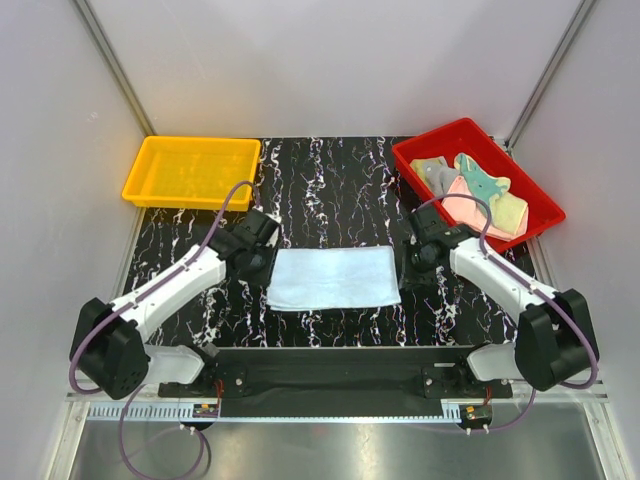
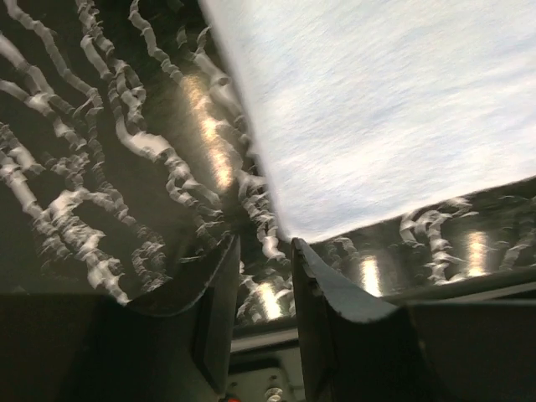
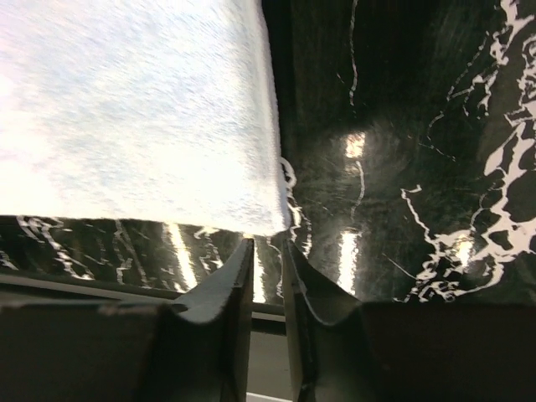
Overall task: Fold and stack the towels
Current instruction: Fold the towel
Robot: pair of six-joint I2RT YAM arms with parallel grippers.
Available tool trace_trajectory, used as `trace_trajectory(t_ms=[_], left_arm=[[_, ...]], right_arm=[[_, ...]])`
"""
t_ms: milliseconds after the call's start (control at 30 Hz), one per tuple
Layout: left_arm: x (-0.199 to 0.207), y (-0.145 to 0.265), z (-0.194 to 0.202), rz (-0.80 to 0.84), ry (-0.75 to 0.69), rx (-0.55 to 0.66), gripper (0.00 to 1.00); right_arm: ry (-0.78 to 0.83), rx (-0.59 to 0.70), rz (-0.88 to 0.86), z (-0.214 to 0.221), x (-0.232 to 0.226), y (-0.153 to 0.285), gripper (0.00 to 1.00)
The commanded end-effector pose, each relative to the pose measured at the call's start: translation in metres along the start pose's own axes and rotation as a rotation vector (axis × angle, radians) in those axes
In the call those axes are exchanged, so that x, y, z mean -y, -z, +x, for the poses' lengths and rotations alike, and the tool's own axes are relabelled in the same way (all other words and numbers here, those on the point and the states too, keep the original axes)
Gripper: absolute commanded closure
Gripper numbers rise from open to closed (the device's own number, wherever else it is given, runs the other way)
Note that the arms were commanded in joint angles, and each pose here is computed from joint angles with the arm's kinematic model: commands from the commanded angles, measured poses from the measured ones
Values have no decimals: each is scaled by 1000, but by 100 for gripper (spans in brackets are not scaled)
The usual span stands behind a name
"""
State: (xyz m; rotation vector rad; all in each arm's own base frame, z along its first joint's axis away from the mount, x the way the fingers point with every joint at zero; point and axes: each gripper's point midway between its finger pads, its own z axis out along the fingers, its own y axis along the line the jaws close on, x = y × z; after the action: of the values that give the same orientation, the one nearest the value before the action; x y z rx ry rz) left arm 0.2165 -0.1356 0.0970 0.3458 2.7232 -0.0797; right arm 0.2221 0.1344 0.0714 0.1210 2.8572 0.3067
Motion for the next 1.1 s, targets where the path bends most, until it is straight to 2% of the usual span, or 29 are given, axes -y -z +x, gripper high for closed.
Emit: trace_trajectory(t_ms=[0,33,100,167,367,533,633,733,767,800,867,933,1000,1067], left_arm=[[41,14,-28,218,93,137,64],[51,11,-38,267,115,182,64],[67,4,-34,347,153,163,64],[68,-16,-24,347,170,127,63],[55,-65,21,246,254,-8,62],[35,-64,25,104,275,-59,61],[34,-42,-4,99,264,12,58],[39,-18,-36,128,263,107,50],[39,-17,-41,134,260,118,43],[38,-16,-46,140,233,126,42],[35,-27,-62,157,224,125,40],[35,-47,-65,180,247,66,40],[25,-60,-67,173,270,41,40],[18,-74,-69,151,265,16,40]], right_arm=[[-53,102,-107,-25,-28,22,76],[-62,103,-125,-26,-31,20,76],[-92,97,-179,-24,-41,9,78],[-129,67,-181,-14,-38,-5,80],[-193,61,-80,-7,-16,-46,80],[-183,73,-47,-14,-14,-43,80],[-175,122,-81,-32,-25,-25,80],[-151,171,-109,-53,-36,-17,78],[-138,195,-104,-61,-37,-18,79],[-131,241,-96,-75,-38,-23,79],[-110,345,-68,-103,-36,-35,77],[-119,375,0,-125,-30,-38,77],[-115,289,75,-119,-19,-60,77],[-102,279,83,-127,-21,-71,78]])
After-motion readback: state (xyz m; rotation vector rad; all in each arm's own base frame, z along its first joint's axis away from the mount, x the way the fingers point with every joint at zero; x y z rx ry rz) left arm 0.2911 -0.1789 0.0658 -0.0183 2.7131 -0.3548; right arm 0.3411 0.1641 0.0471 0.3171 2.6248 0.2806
